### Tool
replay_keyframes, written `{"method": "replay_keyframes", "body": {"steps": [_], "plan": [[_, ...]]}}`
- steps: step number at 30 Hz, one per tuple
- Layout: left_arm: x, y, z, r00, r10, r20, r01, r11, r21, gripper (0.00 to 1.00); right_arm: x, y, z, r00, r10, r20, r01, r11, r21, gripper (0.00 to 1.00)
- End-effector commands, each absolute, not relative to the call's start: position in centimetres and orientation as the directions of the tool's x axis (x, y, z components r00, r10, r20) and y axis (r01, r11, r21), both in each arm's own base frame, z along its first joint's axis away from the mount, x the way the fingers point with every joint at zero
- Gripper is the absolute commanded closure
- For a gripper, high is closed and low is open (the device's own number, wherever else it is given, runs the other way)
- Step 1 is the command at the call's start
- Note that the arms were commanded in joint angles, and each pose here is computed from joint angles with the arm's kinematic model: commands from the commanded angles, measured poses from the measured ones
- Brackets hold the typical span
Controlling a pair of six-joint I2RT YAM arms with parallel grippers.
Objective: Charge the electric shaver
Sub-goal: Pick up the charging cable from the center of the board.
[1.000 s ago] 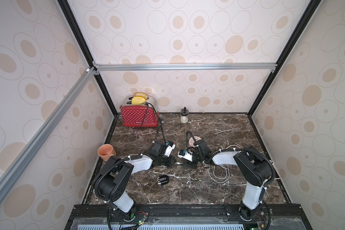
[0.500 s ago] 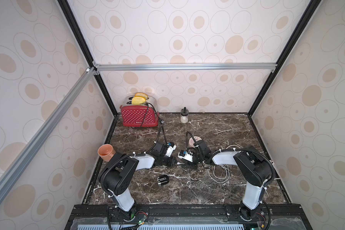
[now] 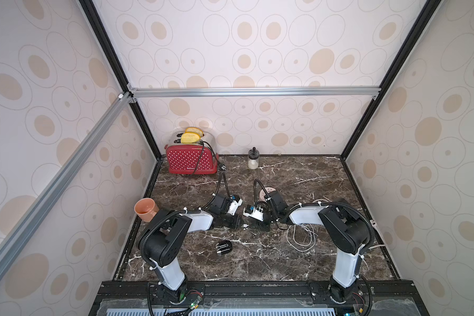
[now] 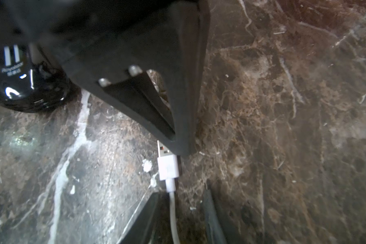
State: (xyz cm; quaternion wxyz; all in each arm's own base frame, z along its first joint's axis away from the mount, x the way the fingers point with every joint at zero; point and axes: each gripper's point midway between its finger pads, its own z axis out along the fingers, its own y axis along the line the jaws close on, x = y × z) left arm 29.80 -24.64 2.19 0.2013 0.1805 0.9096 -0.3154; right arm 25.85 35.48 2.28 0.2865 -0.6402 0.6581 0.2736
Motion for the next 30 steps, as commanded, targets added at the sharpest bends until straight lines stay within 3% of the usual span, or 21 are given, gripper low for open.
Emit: {"method": "replay_keyframes", "body": {"steps": [1,14,30], "plan": [[30.2,-24.4,2.2,-0.850,0.207,-0.484,0.457,0.746,-0.484,1.00,24.8,35.1,0.9,-0.028,-0.721,-0.692,-0.999,0.004,0.036,0.62],[30.9,-23.7,8.0,-0.786,0.168,-0.594,0.502,0.735,-0.457,1.00,24.7,34.5,0.5,-0.034,-0.730,-0.682,-0.999,0.021,0.028,0.65],[28.9,-24.7,4.0,-0.869,0.157,-0.470,0.437,0.689,-0.577,1.00,24.6,34.4,0.8,-0.028,-0.722,-0.692,-1.000,0.023,0.016,0.60]]}}
